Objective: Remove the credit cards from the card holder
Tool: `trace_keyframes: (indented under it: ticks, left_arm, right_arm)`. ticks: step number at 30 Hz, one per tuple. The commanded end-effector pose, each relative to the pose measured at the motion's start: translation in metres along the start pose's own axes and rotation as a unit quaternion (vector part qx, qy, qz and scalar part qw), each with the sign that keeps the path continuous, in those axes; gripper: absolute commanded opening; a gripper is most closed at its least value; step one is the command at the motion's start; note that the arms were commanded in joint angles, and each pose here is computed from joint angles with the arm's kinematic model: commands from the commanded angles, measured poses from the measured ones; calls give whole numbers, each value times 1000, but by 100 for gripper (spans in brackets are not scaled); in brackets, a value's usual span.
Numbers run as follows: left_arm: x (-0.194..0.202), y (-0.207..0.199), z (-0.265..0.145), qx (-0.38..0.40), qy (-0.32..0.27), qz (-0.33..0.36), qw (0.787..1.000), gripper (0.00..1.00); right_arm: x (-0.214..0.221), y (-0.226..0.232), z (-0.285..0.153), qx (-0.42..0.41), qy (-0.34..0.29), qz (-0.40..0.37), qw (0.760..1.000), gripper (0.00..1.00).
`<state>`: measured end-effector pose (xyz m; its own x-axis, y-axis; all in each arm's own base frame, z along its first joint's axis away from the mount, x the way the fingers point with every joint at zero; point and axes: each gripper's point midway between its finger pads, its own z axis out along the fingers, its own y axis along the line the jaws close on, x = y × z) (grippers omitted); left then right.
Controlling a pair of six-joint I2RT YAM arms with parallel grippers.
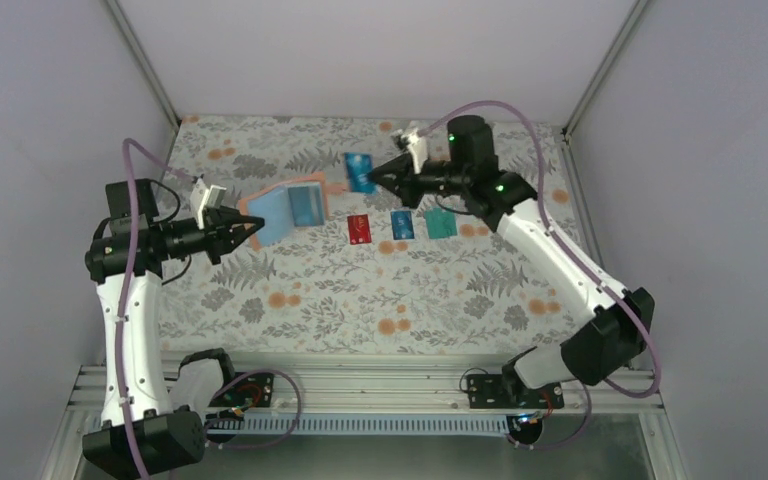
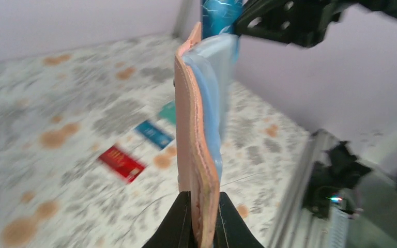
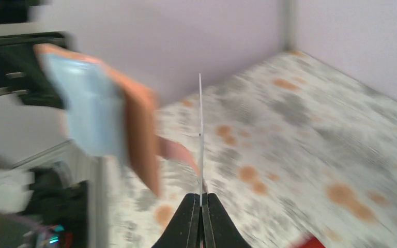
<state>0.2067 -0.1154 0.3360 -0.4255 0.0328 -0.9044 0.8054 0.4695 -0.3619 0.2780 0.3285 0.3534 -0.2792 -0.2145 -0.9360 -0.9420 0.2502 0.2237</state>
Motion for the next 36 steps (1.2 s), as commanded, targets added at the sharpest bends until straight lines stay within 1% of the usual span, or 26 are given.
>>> trace_keyframes:
  ticks: [1,2,3,6,11,15,20,27,36]
  left_arm:
    - [15,71,-12,-173,26,-58,983,2]
    - [16,71,-12,-170,25,-61,983,2]
    - [14,70,-11,-166,24,-61,984,2]
    - [11,67,-12,-163,21,-57,985,2]
    - [15,67,-12,-163,23,-58,985,2]
    - [16,65,-12,-160,22,-57,985,2]
    - [19,65,-11,-153,22,-61,986,2]
    - [20,65,-10,-149,22,-63,987,2]
    - [20,67,-11,-150,20,-68,986,2]
  right_arm:
    - [76,-125,-35,190,96,178,961,4]
    - [101,-140,-39,207,128,220,945,4]
    - [119,-149,-39,208,144,245,936,4]
    - [158,-159,-26,167,166,301,924,4]
    - [204,-175,-7,137,208,343,906,4]
    - [237,-193,-6,137,232,370,889,4]
    - [260,-209,-16,136,229,402,876,4]
    - [289,-226,-11,122,235,426,865,4]
    - [297,-238,-10,127,232,435,861,4]
